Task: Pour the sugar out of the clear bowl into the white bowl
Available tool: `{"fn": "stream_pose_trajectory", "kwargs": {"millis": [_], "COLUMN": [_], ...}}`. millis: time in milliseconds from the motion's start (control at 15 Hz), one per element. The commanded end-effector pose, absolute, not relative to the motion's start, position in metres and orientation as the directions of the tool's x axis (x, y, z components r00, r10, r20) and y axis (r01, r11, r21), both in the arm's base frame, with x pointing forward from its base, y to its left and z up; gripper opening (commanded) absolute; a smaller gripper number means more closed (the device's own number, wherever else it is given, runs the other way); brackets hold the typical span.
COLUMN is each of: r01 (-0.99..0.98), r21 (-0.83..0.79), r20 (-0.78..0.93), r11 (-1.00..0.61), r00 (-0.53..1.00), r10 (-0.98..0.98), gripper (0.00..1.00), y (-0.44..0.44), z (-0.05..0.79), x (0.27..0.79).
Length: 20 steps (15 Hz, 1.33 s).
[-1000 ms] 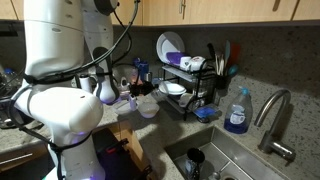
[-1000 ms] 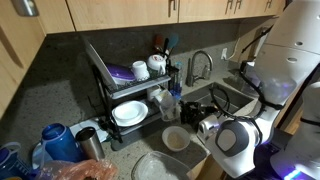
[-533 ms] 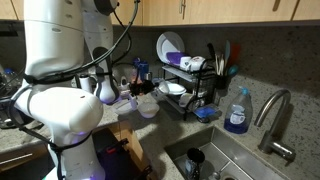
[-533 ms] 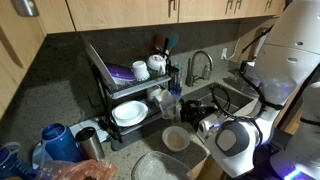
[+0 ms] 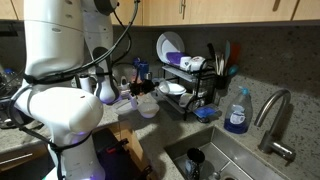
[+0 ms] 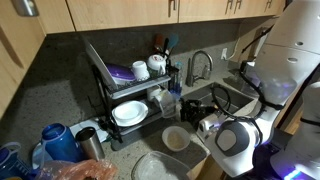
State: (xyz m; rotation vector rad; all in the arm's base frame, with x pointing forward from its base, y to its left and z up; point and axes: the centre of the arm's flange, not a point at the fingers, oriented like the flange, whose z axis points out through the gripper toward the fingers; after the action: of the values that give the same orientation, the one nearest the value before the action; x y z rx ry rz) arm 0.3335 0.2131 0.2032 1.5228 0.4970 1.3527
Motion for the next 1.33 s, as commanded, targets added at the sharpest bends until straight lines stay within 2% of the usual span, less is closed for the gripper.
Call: {"fn": "stream_pose_trajectory", "kwargs": {"millis": [0, 1267], "r01": [-0.325, -0.332], "r21": [0.859, 0.854], "r20": [0.488, 0.494], "r11": [-0.397, -0.401], "r00": [0.281, 0.278], "r10": [0.826, 0.824], "gripper": [0.02, 0.02], "y": [0.216, 0.219], "z": [0.213, 0.227], "x": [0.334, 0.317]}}
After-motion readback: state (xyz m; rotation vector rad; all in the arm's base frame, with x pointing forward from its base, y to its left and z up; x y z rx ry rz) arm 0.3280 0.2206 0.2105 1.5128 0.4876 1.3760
